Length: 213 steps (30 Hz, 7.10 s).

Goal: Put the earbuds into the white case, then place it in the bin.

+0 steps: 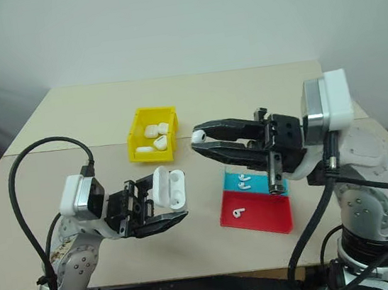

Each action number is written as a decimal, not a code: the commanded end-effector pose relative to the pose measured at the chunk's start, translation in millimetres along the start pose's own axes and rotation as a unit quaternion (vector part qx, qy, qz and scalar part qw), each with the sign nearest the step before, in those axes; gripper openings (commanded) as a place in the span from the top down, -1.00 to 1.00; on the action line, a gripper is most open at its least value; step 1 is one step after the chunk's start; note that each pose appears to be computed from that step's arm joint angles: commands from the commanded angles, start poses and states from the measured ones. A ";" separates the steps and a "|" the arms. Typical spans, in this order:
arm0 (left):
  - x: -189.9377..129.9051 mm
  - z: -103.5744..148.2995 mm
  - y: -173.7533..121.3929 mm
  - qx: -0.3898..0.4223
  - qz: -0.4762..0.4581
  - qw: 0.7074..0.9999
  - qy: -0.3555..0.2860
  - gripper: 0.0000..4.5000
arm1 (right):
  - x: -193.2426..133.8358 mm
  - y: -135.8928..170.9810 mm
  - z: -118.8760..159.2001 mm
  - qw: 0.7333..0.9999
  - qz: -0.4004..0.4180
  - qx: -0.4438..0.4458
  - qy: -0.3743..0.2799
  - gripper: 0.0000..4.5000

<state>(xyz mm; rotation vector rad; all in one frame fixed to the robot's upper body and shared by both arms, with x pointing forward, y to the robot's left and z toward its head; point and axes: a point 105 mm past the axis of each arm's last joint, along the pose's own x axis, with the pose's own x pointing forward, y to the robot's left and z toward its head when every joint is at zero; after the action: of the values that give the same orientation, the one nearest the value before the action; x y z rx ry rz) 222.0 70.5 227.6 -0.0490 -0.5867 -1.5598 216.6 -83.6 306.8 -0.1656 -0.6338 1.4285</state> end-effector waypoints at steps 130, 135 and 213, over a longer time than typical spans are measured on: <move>-69.5 -56.7 -32.1 0.069 0.020 0.977 0.199 -0.23 | -87.1 -84.5 -203.0 0.697 0.151 0.000 0.701 -0.14; -70.0 -56.9 -32.2 0.067 0.018 0.976 0.205 -0.23 | -87.1 -82.6 -203.0 0.698 0.160 -0.006 0.698 0.11; 5.5 -1.4 16.0 0.052 0.015 0.998 0.031 -0.23 | -14.4 15.4 8.2 0.977 -0.052 0.197 0.059 0.53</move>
<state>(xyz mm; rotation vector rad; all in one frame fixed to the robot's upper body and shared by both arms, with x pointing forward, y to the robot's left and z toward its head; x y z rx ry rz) 239.1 67.8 228.0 0.0652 -0.5871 -1.4776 204.3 -99.1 301.6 0.1058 -0.2226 1.3976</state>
